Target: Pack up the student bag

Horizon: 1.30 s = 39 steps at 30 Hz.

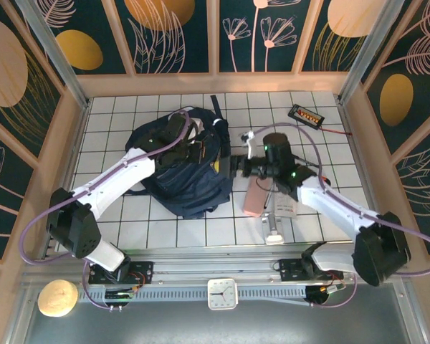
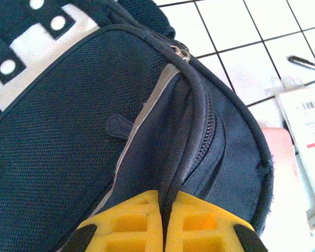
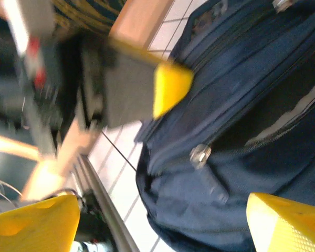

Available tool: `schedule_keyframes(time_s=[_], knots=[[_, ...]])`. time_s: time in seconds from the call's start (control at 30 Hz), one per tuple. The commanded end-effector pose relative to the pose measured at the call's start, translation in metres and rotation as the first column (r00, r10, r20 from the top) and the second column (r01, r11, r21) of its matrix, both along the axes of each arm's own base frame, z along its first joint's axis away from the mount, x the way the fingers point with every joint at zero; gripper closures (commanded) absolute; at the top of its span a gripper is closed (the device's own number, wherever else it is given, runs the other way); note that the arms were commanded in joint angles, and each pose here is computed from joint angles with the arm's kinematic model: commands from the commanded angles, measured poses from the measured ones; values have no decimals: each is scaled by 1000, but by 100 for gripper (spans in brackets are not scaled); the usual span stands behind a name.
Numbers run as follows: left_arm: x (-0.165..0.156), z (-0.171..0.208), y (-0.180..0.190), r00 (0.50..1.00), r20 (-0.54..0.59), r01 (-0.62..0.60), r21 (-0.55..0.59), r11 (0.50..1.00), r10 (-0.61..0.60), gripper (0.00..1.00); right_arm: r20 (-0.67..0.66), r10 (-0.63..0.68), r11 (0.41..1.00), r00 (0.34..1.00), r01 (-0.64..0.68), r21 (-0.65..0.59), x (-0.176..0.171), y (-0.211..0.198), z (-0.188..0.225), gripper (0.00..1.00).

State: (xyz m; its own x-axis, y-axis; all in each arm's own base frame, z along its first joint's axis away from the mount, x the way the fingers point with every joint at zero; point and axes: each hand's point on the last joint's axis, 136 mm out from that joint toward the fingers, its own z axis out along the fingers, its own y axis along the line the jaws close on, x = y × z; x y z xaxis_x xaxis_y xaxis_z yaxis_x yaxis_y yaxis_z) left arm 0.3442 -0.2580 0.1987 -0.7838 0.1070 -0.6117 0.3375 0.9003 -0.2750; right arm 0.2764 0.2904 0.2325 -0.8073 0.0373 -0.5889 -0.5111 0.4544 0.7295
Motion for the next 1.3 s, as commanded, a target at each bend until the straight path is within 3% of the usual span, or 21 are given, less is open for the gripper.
schedule_keyframes(time_s=[0.0, 0.17, 0.27, 0.5, 0.67, 0.73, 0.77, 0.8, 0.83, 0.93, 0.97, 1.07, 1.17, 1.27], knots=[[-5, 38, -14, 981, 136, 150, -51, 987, -142, 100, -284, 67, 996, 956, -49, 73, 13, 7, 5, 21], [-14, 40, -17, 959, 155, 241, -20, 970, -235, 100, -408, 80, 996, 909, -86, 5, 37, 24, -9, 27], [-13, 45, -14, 957, 178, 236, -12, 972, -230, 100, -458, 62, 996, 887, -87, -35, 43, 27, -26, 31], [-14, 43, -12, 957, 179, 232, -5, 973, -227, 100, -502, -4, 996, 865, -42, -81, 49, 24, -50, 32], [-17, 42, -16, 950, 182, 262, -16, 965, -255, 100, -445, 38, 999, 895, -35, 15, 62, 45, -31, 33], [-20, 38, -20, 943, 172, 292, -17, 956, -285, 100, -414, 67, 997, 908, -42, 69, 69, 61, -20, 43], [-20, 35, -22, 939, 169, 306, -15, 952, -299, 100, -403, 87, 993, 911, -48, 106, 71, 69, -14, 58], [-20, 32, -22, 936, 165, 315, -6, 949, -310, 100, -391, 98, 988, 915, -42, 149, 75, 75, -7, 84], [-20, 29, -22, 934, 164, 321, 2, 947, -317, 100, -379, 94, 983, 921, -26, 181, 79, 76, -2, 100], [-14, 28, -14, 945, 158, 285, 27, 958, -285, 100, -354, 71, 966, 933, 25, 259, 79, 87, 14, 100], [-11, 32, -9, 956, 153, 250, 20, 968, -250, 91, -341, 39, 960, 939, 60, 274, 82, 87, 20, 100], [-4, 50, 19, 987, 149, 54, -19, 998, -51, 2, -304, -61, 939, 951, 158, 306, 88, 86, 40, 100], [-16, 74, 42, 981, 117, -136, -161, 978, 155, 1, -294, -118, 927, 948, 212, 310, 90, 92, 51, 100], [-39, 77, 48, 964, -34, -262, -311, 914, 265, 1, -299, -151, 928, 942, 240, 285, 93, 100, 56, 100]])
